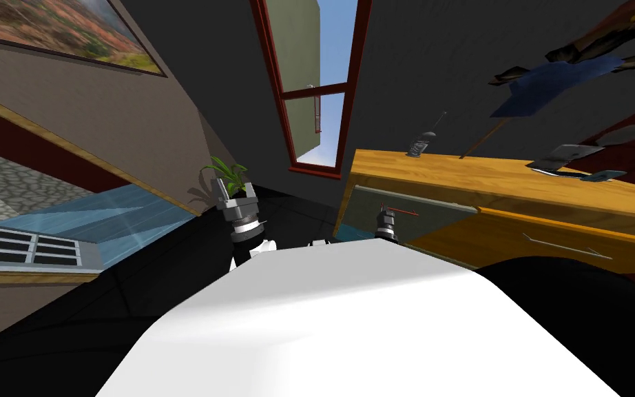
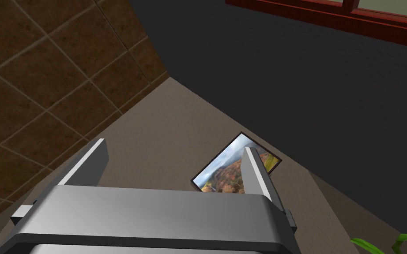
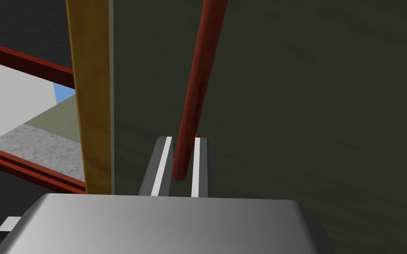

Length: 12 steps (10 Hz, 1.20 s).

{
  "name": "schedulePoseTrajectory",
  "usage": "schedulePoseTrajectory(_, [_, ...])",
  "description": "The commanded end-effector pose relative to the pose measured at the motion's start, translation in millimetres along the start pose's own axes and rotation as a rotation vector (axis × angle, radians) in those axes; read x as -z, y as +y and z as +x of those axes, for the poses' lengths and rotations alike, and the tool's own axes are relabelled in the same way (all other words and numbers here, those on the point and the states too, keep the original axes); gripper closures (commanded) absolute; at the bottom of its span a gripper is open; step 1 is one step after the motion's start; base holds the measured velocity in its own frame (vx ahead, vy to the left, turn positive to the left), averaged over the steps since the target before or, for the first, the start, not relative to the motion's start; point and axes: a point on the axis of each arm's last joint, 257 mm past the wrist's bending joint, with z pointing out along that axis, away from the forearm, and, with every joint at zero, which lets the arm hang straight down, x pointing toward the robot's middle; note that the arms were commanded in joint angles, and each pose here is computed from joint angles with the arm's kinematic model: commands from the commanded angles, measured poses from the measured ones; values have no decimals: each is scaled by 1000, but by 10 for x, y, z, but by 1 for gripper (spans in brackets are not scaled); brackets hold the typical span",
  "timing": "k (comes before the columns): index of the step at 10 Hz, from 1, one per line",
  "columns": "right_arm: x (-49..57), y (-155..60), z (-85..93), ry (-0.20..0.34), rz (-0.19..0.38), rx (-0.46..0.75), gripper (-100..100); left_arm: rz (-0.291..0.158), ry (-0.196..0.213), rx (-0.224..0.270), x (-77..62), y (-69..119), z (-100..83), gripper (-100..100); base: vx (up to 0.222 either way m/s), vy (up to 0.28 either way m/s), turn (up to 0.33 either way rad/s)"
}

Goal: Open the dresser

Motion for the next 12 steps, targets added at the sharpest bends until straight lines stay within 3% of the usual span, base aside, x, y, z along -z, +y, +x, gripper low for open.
schedulePoseTrajectory(1, [221,55,224,44,-22,13,100,0,0,0,0,0,0,0,13,-10,254])
schedulePoseTrajectory(2, [318,131,288,46,-48,28,100,0,0,0,0,0,0,0,13,-12,147])
schedulePoseTrajectory(3, [377,50,411,78,-29,29,100,0,0,0,0,0,0,0,17,-8,217])
schedulePoseTrajectory(5, [463,111,466,80,-52,43,100,0,0,0,0,0,0,0,10,-3,85])
schedulePoseTrajectory(8, [686,-8,765,141,-37,67,100,0,0,0,0,0,0,0,9,-7,203])
schedulePoseTrajectory(9, [756,33,809,143,-55,79,100,0,0,0,0,0,0,0,11,-11,135])
schedulePoseTrajectory(10, [661,-53,764,143,-27,70,100,0,0,0,0,0,0,0,0,0,0])
schedulePoseTrajectory(12, [740,-73,854,140,-50,74,100,0,0,0,0,0,0,0,-68,105,-59])
